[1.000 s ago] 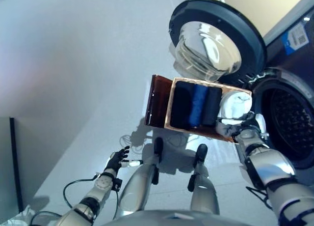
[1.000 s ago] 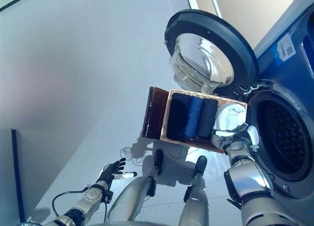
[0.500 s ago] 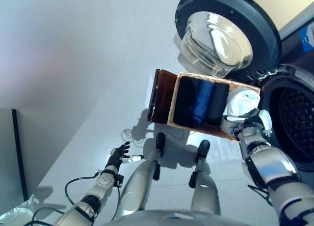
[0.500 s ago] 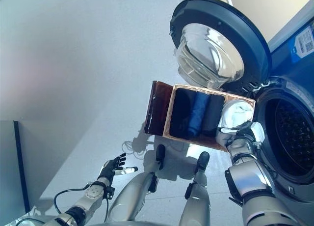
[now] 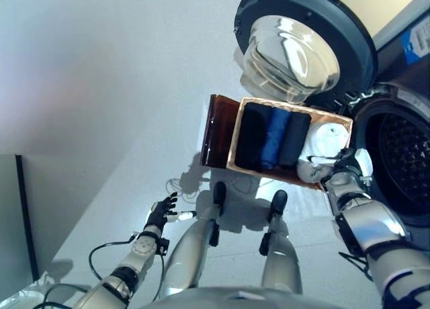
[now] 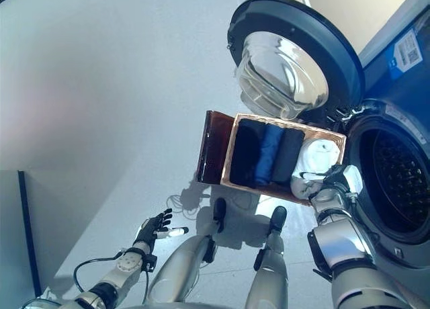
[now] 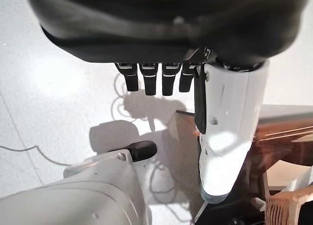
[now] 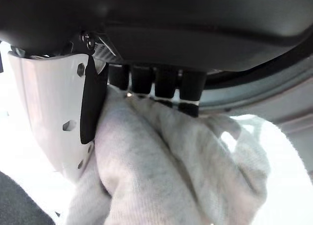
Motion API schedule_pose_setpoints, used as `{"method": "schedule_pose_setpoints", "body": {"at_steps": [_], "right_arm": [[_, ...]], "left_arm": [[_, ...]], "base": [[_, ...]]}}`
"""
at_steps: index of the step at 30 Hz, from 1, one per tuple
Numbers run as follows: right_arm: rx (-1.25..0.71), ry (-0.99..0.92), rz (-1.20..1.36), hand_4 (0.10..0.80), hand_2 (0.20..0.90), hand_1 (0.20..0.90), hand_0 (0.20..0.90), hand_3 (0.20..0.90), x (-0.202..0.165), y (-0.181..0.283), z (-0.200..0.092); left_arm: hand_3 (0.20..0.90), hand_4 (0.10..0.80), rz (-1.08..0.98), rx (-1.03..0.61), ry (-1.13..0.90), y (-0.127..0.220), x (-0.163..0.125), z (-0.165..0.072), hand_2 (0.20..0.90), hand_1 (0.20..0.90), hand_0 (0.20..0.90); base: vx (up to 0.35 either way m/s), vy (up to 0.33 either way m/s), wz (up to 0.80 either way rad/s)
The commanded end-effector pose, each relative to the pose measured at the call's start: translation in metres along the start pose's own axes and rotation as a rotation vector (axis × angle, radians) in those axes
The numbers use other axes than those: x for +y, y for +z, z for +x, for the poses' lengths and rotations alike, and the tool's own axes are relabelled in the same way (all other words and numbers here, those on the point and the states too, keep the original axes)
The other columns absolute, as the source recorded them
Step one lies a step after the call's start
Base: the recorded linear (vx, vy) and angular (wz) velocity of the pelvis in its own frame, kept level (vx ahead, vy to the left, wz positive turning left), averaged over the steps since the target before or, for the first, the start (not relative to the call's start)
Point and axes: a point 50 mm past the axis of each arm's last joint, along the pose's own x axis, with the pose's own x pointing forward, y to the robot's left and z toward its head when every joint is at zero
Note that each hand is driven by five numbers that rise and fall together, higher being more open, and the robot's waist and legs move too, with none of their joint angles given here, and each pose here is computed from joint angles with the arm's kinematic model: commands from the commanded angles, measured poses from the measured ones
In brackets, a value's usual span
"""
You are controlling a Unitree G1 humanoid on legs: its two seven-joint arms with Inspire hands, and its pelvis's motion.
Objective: Pick up the clothes and place them into the washing machine
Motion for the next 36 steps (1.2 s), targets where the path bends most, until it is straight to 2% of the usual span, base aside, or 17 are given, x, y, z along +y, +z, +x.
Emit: {"method": "schedule_pose_setpoints", "body": {"at_steps": [1,6,9,10,11,12,14,18,19,20,23,29,36], "right_arm": [[-0.077,-0.098,0.166,0.300,0.200,0.200,0.200,0.200,-0.029,0.014,0.009],[-0.111,-0.103,0.360,0.300,0.200,0.200,0.200,0.200,-0.021,0.013,0.004],[-0.163,-0.058,0.505,0.300,0.200,0.200,0.200,0.200,-0.004,0.016,-0.007],[-0.188,-0.070,0.577,0.300,0.200,0.200,0.200,0.200,-0.001,0.017,-0.012],[-0.255,-0.054,0.764,0.300,0.200,0.200,0.200,0.200,0.002,0.025,-0.023],[-0.253,-0.055,0.764,0.300,0.200,0.200,0.200,0.200,0.002,0.024,-0.023],[-0.267,-0.050,0.996,0.300,0.200,0.200,0.200,0.200,0.002,0.020,-0.032],[-0.275,-0.069,1.164,0.300,0.200,0.200,0.200,0.200,0.003,0.023,-0.038],[-0.265,-0.086,1.317,0.300,0.200,0.200,0.200,0.200,0.004,0.029,-0.041],[-0.265,-0.085,1.318,0.300,0.200,0.200,0.200,0.200,0.004,0.028,-0.041],[-0.203,-0.109,1.592,0.300,0.200,0.200,0.200,0.200,0.007,0.035,-0.041],[-0.218,-0.128,1.747,0.300,0.200,0.200,0.200,0.200,-0.004,0.061,-0.033],[-0.303,-0.203,1.840,0.300,0.200,0.200,0.200,0.200,-0.050,0.103,-0.017]], "left_arm": [[0.900,0.800,-0.023,0.017,0.060,-0.018,0.017,-0.011,0.900,0.900,0.900],[0.900,0.800,-0.030,0.025,0.087,-0.025,0.023,-0.016,0.900,0.900,0.900],[0.900,0.800,-0.046,0.015,0.097,-0.025,0.024,-0.017,0.900,0.900,0.900],[0.900,0.800,-0.055,0.000,0.098,-0.024,0.023,-0.017,0.900,0.900,0.900],[0.900,0.800,-0.064,-0.018,0.112,-0.021,0.023,-0.016,0.900,0.900,0.900],[0.900,0.800,-0.063,-0.017,0.111,-0.021,0.023,-0.016,0.900,0.900,0.900],[0.900,0.800,-0.070,-0.039,0.133,-0.015,0.022,-0.013,0.900,0.900,0.900],[0.900,0.800,-0.098,-0.061,0.154,-0.008,0.021,-0.009,0.900,0.900,0.900],[0.900,0.800,-0.110,-0.064,0.171,-0.004,0.022,-0.006,0.900,0.900,0.900],[0.900,0.800,-0.110,-0.064,0.171,-0.004,0.023,-0.006,0.900,0.900,0.900],[0.900,0.800,-0.158,-0.059,0.186,-0.002,0.021,-0.004,0.900,0.900,0.900],[0.900,0.800,-0.151,-0.015,0.195,-0.011,0.023,-0.006,0.900,0.900,0.900],[0.900,0.800,-0.158,-0.019,0.213,-0.013,0.034,-0.010,0.900,0.900,0.900]], "base": [[-0.022,-0.014,-0.09],[-0.027,-0.016,-0.07],[-0.021,-0.014,-0.19],[-0.031,-0.022,-0.14],[-0.031,-0.022,-0.05],[-0.048,-0.034,-0.02],[-0.042,-0.024,-0.04],[-0.059,-0.022,-0.09],[-0.090,-0.028,-0.04],[-0.099,-0.049,-0.01],[-0.084,-0.024,0.07],[0.001,-0.006,-0.08],[-0.008,0.000,-0.03]]}}
